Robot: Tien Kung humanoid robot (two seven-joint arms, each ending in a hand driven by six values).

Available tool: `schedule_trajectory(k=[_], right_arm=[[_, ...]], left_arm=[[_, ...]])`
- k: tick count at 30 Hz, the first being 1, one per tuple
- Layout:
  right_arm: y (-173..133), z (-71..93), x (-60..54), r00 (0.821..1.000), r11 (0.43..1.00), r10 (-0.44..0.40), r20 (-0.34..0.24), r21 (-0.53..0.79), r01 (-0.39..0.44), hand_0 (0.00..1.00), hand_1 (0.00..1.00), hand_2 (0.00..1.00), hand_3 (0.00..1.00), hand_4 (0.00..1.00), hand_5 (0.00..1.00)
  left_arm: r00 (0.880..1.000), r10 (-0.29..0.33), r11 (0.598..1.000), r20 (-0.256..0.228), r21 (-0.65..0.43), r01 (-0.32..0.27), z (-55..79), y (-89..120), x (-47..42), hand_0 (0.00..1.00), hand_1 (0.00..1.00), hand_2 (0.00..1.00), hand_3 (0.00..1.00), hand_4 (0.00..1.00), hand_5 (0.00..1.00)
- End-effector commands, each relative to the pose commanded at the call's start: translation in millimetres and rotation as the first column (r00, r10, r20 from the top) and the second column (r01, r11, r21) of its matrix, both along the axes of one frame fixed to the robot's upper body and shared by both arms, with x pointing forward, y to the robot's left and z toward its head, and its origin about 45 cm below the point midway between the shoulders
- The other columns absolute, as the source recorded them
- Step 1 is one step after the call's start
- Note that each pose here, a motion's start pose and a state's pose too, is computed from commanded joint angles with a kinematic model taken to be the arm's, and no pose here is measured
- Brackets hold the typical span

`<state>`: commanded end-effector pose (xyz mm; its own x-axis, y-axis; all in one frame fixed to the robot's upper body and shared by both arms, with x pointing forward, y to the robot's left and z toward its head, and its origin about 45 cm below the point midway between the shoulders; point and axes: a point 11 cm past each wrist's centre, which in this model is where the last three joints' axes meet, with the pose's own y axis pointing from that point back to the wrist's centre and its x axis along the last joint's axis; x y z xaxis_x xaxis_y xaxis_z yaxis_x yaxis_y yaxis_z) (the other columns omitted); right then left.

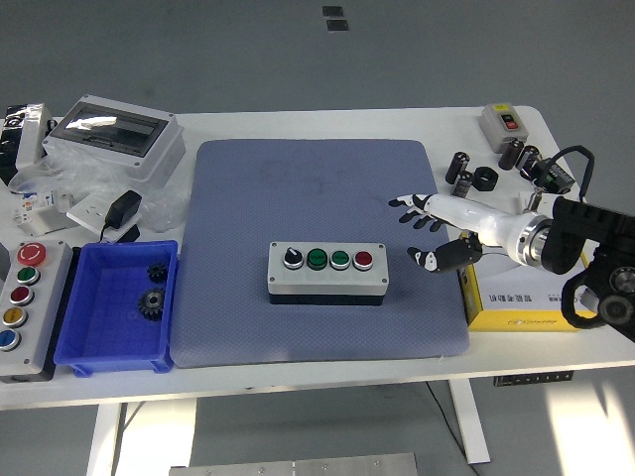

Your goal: Pick up the button,place it on the desk,press the button,press the button

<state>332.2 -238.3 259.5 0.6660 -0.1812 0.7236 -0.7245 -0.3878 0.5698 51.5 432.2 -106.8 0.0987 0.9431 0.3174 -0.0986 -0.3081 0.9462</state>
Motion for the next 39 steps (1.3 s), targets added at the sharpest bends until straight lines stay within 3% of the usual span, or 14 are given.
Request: schedule_trajectory(k=[5,6,16,28,39], right_arm=[[12,-5.8,-6.5,0.995,0.998,0.066,-0.076,-0.011,-0.067,0.165,0.282,0.339,0.916,0.367,0.05],[16,-6.1,-7.2,0.994,0.997,0.077,-0.082,-0.003,-0.078,0.03,0.141,0.239,0.911,0.365,0.002],[41,-8.4,-9.7,0.989,0.991,0.126,-0.074,0.049,-0.123,0.006,0.114,0.235,0.873,0.366,0.007],[33,-35.7,-5.2,0.991,0.997,0.07,-0.112,0.017,-0.069,0.002,0.103,0.222,0.853,0.37,0.002],[30,-36.5,1.6,0.993,0.999,0.041,-0.107,0.036,-0.038,0.002,0.097,0.216,0.841,0.4,0.002]], left_arm=[[1.0,0.003,1.0,0.0,0.0,-0.003,0.2,1,-0.4,0.628,0.597,0.534,0.61,0.648,0.52],[1.0,0.003,1.0,-0.001,0.0,-0.003,0.2,1,-0.4,0.628,0.596,0.534,0.61,0.648,0.518],[1.0,0.001,1.0,0.003,-0.004,-0.001,0.2,0,1.2,0.628,0.597,0.534,0.61,0.649,0.519],[1.0,-0.002,1.0,0.009,-0.008,0.002,0.5,0,2.6,0.628,0.597,0.533,0.61,0.655,0.524],[1.0,-0.006,1.0,0.012,-0.012,0.006,0.2,-1,3.7,0.628,0.596,0.534,0.61,0.661,0.532]])
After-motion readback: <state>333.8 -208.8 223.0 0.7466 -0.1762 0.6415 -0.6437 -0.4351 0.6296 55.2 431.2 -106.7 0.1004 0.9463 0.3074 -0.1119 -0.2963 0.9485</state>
